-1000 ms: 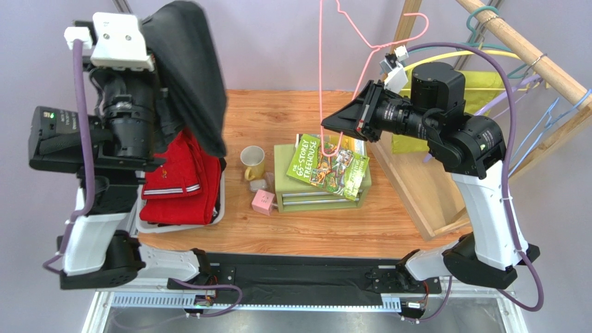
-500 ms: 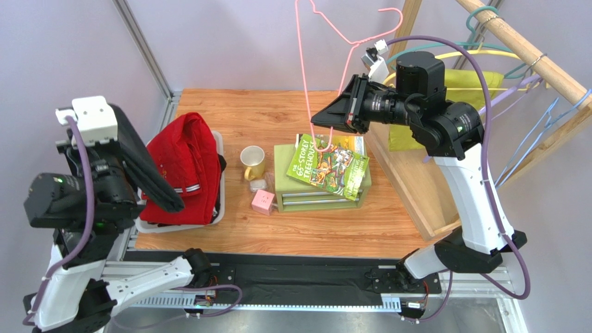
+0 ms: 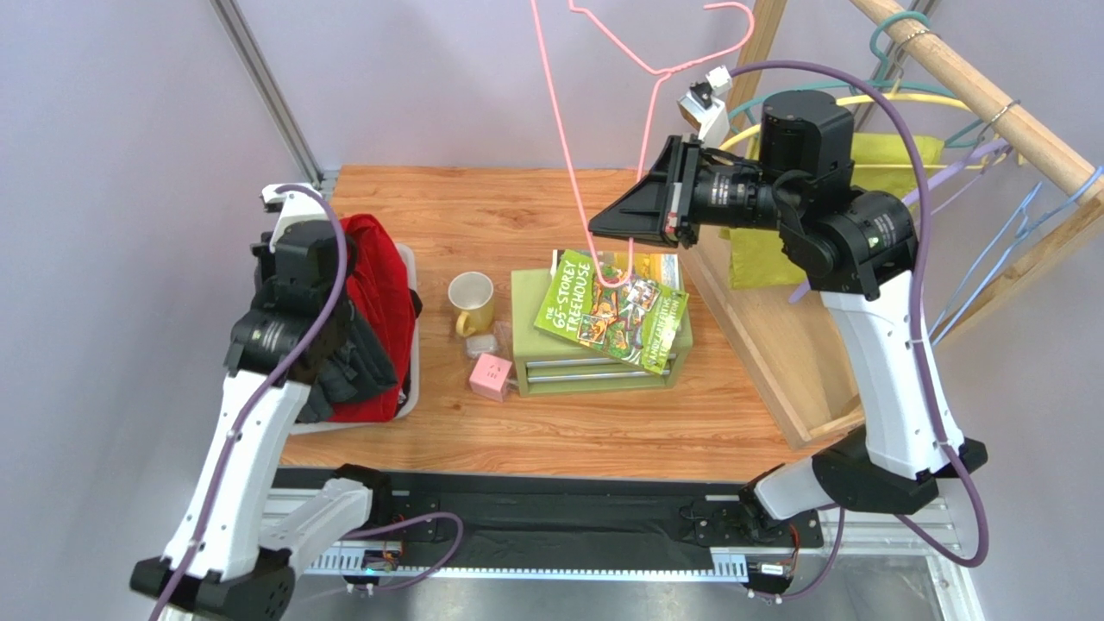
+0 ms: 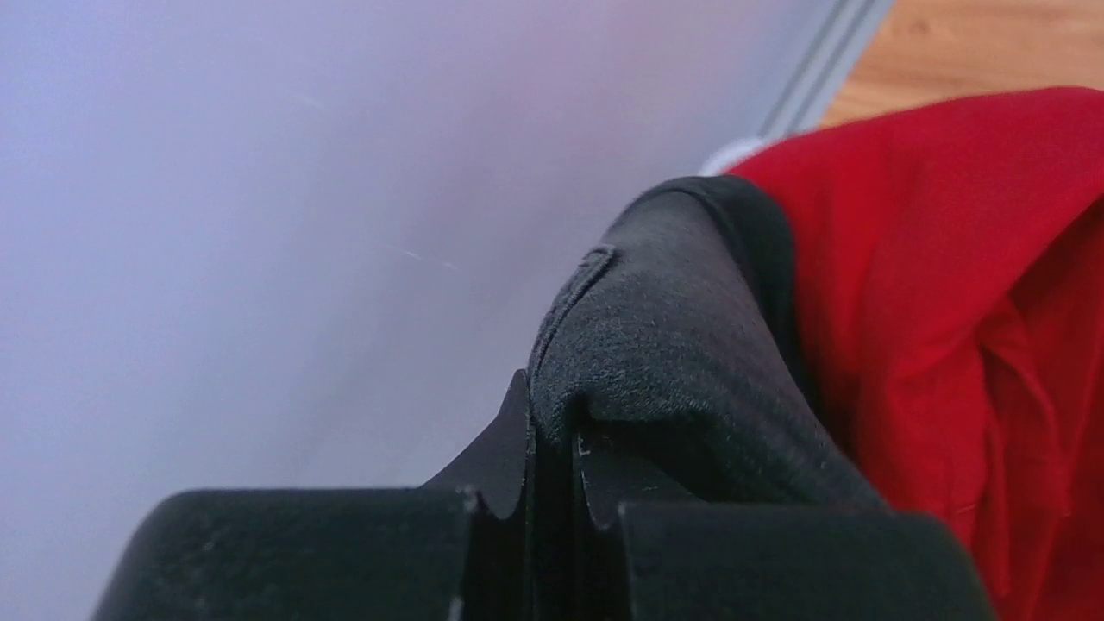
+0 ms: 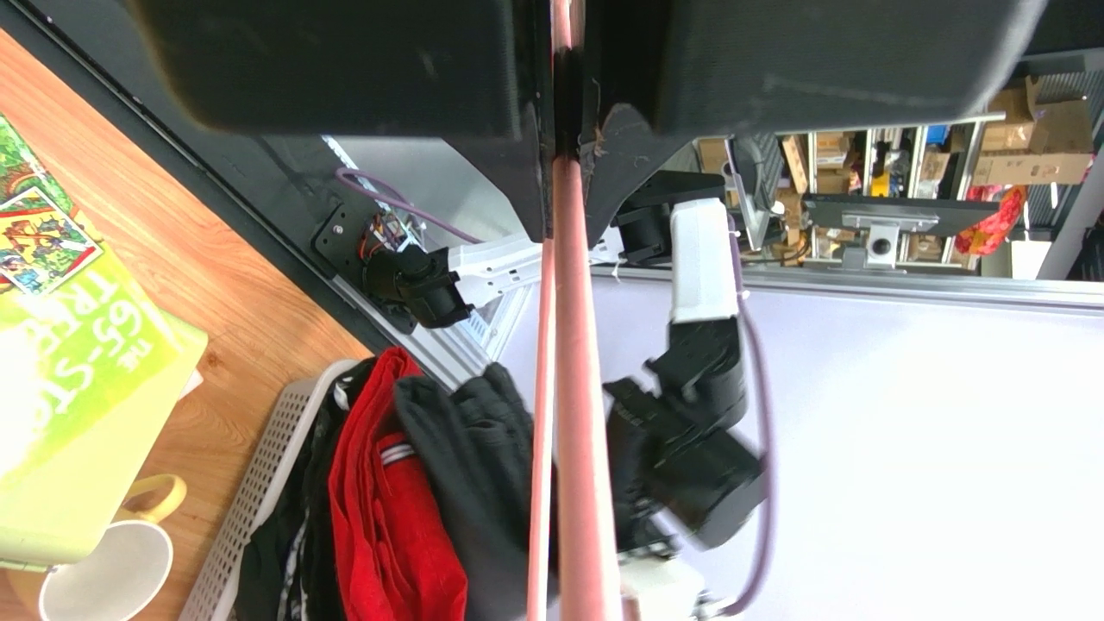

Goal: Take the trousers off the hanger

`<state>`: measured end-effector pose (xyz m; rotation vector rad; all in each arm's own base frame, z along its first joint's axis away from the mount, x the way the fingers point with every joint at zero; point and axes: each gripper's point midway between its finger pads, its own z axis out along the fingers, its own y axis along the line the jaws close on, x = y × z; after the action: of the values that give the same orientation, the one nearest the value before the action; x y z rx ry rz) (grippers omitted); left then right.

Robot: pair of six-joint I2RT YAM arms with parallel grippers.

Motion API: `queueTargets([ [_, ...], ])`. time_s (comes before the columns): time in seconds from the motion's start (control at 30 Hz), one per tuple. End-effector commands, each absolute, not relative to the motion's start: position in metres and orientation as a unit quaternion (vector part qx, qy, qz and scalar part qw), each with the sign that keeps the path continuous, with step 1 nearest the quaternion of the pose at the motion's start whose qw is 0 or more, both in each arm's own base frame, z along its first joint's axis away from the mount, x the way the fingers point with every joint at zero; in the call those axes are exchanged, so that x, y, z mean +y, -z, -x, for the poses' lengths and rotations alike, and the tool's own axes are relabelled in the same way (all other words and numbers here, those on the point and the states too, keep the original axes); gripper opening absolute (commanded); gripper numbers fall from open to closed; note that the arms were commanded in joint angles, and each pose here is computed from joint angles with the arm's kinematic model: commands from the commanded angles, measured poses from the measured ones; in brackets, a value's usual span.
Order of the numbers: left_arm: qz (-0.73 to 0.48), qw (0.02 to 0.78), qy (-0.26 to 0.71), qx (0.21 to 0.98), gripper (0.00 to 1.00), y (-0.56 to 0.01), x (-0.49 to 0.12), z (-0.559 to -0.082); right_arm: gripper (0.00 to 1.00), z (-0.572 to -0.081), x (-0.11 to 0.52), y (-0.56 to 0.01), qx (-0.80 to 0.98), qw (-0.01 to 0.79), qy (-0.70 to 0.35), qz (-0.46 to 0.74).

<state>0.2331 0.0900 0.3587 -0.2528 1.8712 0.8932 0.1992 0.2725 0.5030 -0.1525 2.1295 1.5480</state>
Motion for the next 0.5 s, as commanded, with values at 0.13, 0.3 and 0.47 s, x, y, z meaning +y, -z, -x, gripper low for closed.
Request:
queueTargets([
  [0.13, 0.175, 0.433, -0.159, 0.870, 0.00, -0.262, 0.043, -0.267, 0.00, -0.182, 0.255, -0.535, 0.746, 0.288, -0.594, 0.093],
  [0.3, 0.236, 0.354, -0.118, 0.897, 0.49, -0.237, 0.028, -0.246, 0.00, -0.190, 0.256, -0.525, 0.757, 0.287, -0.581, 0.089],
  [0.47, 0.278, 0.364, -0.054, 0.887, 0.95, -0.280, 0.013, -0.225, 0.00, -0.198, 0.253, -0.503, 0.780, 0.289, -0.548, 0.081],
])
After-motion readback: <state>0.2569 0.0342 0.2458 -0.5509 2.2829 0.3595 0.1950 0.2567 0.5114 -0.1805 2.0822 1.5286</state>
